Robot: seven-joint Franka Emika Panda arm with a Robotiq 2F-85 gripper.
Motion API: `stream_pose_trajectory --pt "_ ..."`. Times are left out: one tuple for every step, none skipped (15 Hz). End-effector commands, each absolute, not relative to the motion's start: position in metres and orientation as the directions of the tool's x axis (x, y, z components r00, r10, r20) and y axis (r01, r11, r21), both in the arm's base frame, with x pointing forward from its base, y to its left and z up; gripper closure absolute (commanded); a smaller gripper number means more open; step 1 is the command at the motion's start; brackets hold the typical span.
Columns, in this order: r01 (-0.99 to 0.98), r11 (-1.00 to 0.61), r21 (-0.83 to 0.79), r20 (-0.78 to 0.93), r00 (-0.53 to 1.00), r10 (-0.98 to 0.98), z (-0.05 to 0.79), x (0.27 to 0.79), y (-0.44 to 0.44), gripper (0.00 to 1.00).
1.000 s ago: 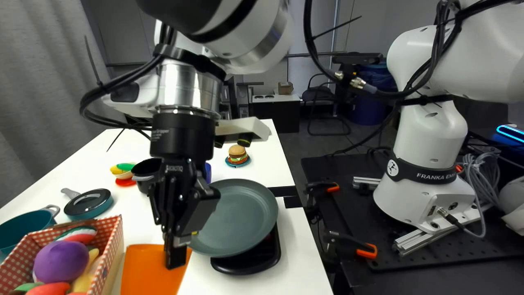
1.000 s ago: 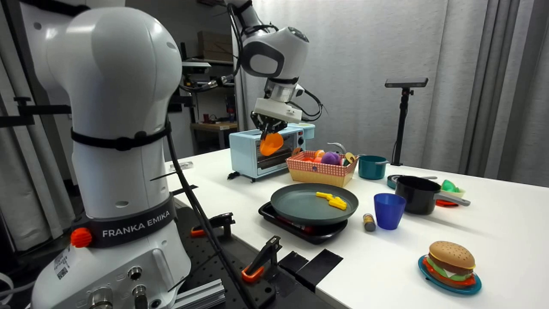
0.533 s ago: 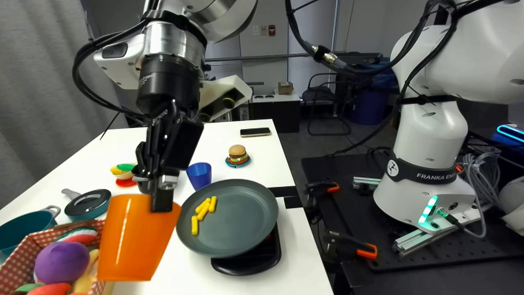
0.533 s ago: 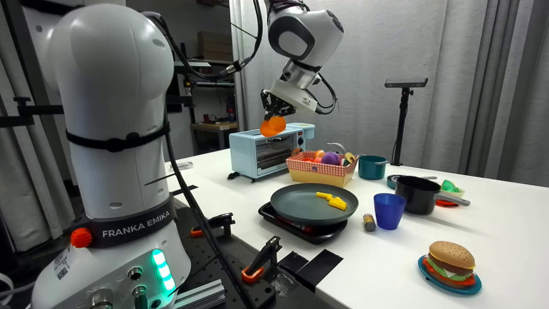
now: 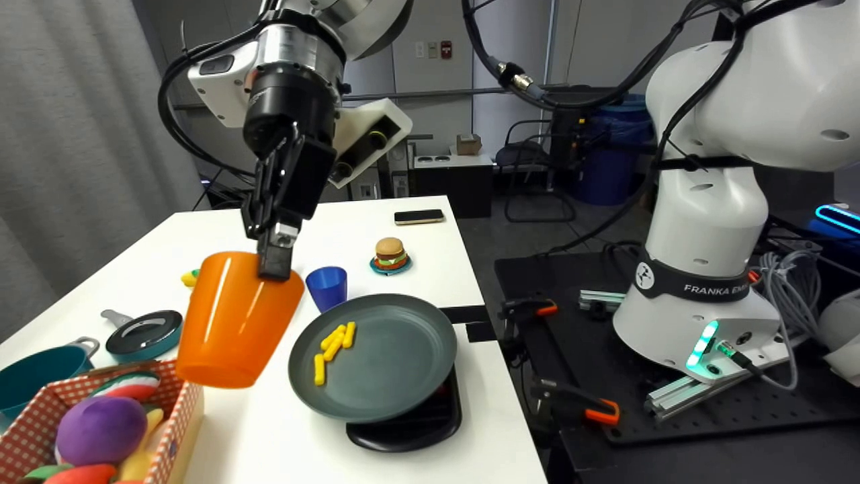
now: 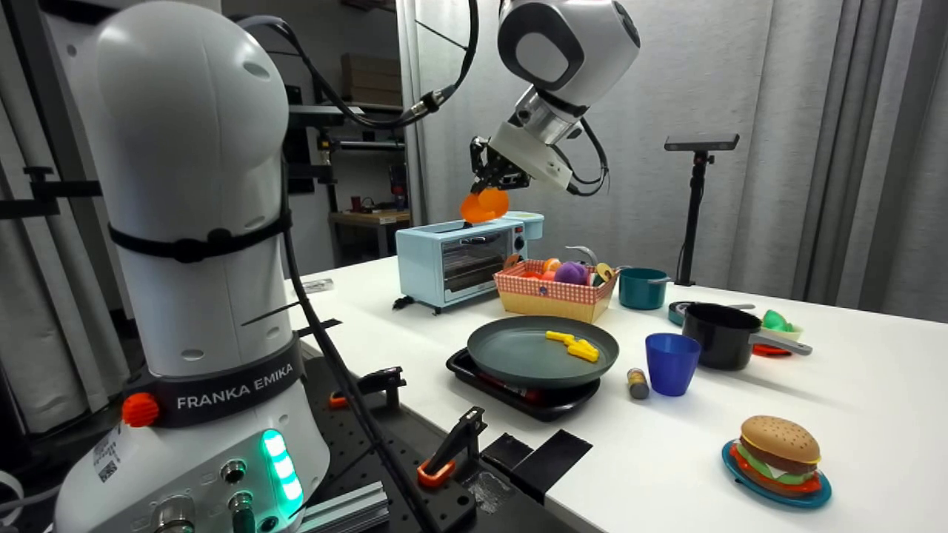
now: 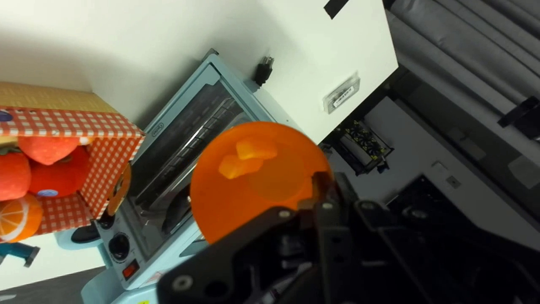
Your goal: Pour the things in the orange cup onto the plate
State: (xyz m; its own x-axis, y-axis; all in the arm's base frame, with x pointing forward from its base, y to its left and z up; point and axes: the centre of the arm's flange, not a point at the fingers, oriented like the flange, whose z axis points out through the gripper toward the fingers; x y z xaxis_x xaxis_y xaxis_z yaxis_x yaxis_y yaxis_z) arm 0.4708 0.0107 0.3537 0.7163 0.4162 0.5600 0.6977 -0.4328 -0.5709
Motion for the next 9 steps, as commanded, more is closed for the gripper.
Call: stream_pose_trajectory --pt "0.738 -0.327 -0.590 0.607 0.673 0.424 0.3665 0.4693 0.0032 0.99" --pt "0.749 -0.295 -0.594 0.618 0.659 0.428 0.3676 0.4682 0.0036 0.99" --pt "0.762 -0.256 -0.595 0.638 0.641 0.427 0.3690 0.4675 0.0046 0.99" --pt "0.770 -0.228 -0.596 0.651 0.629 0.425 0.3702 0.4666 0.0056 0.99" --pt "0.779 -0.195 -0.596 0.666 0.614 0.424 0.3714 0.4654 0.0067 0.99" --pt "0.785 -0.174 -0.595 0.674 0.605 0.425 0.3725 0.4647 0.0073 0.99" --pt "0.789 -0.160 -0.594 0.678 0.598 0.427 0.3736 0.4643 0.0075 0.99" --pt "0.791 -0.156 -0.592 0.681 0.594 0.428 0.3740 0.4641 0.0075 0.99" --pt "0.792 -0.149 -0.592 0.684 0.592 0.426 0.3745 0.4640 0.0076 0.99"
